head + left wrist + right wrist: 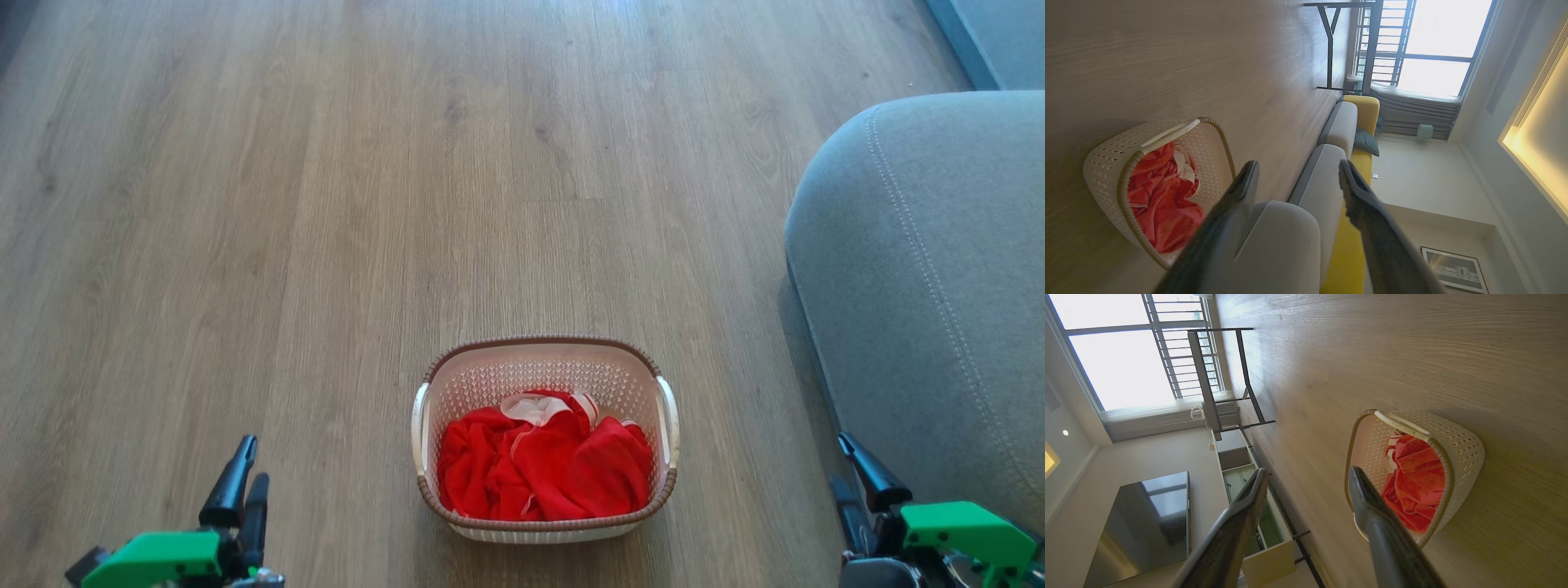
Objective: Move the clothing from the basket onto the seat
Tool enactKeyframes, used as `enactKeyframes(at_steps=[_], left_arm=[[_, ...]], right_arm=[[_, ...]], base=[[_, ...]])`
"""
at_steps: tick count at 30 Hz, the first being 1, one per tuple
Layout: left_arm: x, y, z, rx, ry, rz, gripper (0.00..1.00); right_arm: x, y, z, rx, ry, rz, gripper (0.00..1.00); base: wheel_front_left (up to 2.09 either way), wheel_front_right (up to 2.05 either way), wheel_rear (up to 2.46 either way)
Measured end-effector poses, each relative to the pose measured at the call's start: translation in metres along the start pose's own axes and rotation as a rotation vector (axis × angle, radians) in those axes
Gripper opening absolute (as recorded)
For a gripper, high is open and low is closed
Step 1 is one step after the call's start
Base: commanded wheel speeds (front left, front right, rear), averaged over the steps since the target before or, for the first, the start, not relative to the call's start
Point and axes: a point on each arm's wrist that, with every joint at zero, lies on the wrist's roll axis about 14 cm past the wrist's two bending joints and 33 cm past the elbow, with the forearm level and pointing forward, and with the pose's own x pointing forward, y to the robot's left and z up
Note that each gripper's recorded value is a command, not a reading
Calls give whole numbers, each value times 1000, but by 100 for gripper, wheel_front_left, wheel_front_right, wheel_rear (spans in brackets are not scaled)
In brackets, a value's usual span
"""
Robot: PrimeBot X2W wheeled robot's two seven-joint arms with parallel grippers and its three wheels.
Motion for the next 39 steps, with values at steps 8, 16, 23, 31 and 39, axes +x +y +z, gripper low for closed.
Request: enactKeyframes(at_steps=[8,16,23,31,39], left_arm=[[9,-14,1,5,-12,-35,100],[13,-17,-1,36,-20,-36,100],[20,-27,-3,100,-21,-58,100],[25,-34,-2,219,-31,-70,100],[30,-43,-1,368,-49,-89,100]], right_arm=[[7,9,-6,-25,9,20,100],[14,16,-13,-70,20,34,100],[21,25,-19,-144,36,51,100],[29,35,-19,-257,30,73,100],[37,45,-26,-398,40,100,100]], base=[[0,0,0],[0,0,0],[0,0,0],[0,0,0],[0,0,0]])
